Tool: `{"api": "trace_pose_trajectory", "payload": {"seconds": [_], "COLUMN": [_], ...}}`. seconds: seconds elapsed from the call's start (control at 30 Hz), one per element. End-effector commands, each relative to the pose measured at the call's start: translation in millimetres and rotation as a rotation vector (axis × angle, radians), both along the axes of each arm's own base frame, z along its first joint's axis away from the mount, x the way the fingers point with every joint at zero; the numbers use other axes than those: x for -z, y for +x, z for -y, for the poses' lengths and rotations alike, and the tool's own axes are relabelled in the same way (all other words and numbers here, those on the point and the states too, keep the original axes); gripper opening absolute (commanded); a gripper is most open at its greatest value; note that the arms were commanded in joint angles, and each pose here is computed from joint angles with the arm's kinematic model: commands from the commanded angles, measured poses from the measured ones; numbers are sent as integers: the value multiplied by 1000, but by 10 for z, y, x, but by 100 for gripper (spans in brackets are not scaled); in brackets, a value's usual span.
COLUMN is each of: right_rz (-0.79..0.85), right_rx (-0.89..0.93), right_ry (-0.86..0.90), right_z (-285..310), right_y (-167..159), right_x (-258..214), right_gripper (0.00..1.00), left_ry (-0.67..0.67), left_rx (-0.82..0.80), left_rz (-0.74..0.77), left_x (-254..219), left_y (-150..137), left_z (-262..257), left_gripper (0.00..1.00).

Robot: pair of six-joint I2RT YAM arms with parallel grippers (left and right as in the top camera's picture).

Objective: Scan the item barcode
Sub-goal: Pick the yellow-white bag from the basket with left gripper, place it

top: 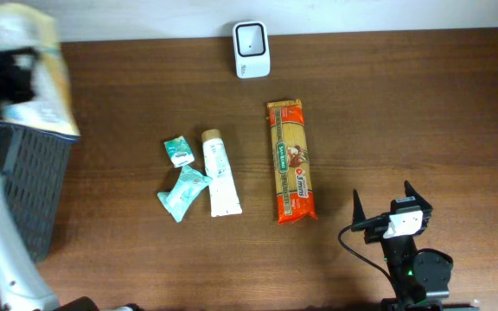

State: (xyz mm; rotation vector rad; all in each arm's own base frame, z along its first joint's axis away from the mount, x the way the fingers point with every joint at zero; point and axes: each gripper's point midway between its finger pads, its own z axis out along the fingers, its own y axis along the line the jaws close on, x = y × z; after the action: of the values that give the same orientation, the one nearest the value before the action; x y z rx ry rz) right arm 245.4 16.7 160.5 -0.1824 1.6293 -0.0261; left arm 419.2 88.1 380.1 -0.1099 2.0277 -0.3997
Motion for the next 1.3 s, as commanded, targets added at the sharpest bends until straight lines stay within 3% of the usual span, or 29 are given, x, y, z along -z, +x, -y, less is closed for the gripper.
{"api": "trace_pose_trajectory", "payload": {"seconds": [0.0,0.1,0.2,0.4,0.53,0.63,0.93,1.17,1.23,1.27], "right_rz": [-3,-3,-3,-3,-3,-3,-3,-3,-3,-3], "right_rx": [6,6,6,6,6,6,6,6,6,6], "right_ry": [0,0,0,0,0,0,0,0,0,0], "right_z": [11,11,11,11,11,11,11,11,11,11], "right_y": [2,2,2,2,2,2,2,2,2,2], "right_x": [30,30,30,30,30,30,30,30,30,30], "right_gripper": [98,99,99,99,99,99,99,99,99,99], "left_ry": [58,161,211,188,77,-38,-33,18,36,66], "left_rx": [26,36,-63,-106,-185,-88,-2,-68,-121,-117], "left_rz": [-169,-366,-555,-783,-851,-868,-801,-752,-729,-722], "left_x": [473,1121,1789,2846,3370,3500,3501,3376,3295,3293], "left_y": [148,180,153,-5,-80,-142,-51,46,78,85], "left_z": [538,889,892,860,917,1216,1800,1548,1361,1296], "left_gripper": [0,0,0,0,0,0,0,0,14,51]}}
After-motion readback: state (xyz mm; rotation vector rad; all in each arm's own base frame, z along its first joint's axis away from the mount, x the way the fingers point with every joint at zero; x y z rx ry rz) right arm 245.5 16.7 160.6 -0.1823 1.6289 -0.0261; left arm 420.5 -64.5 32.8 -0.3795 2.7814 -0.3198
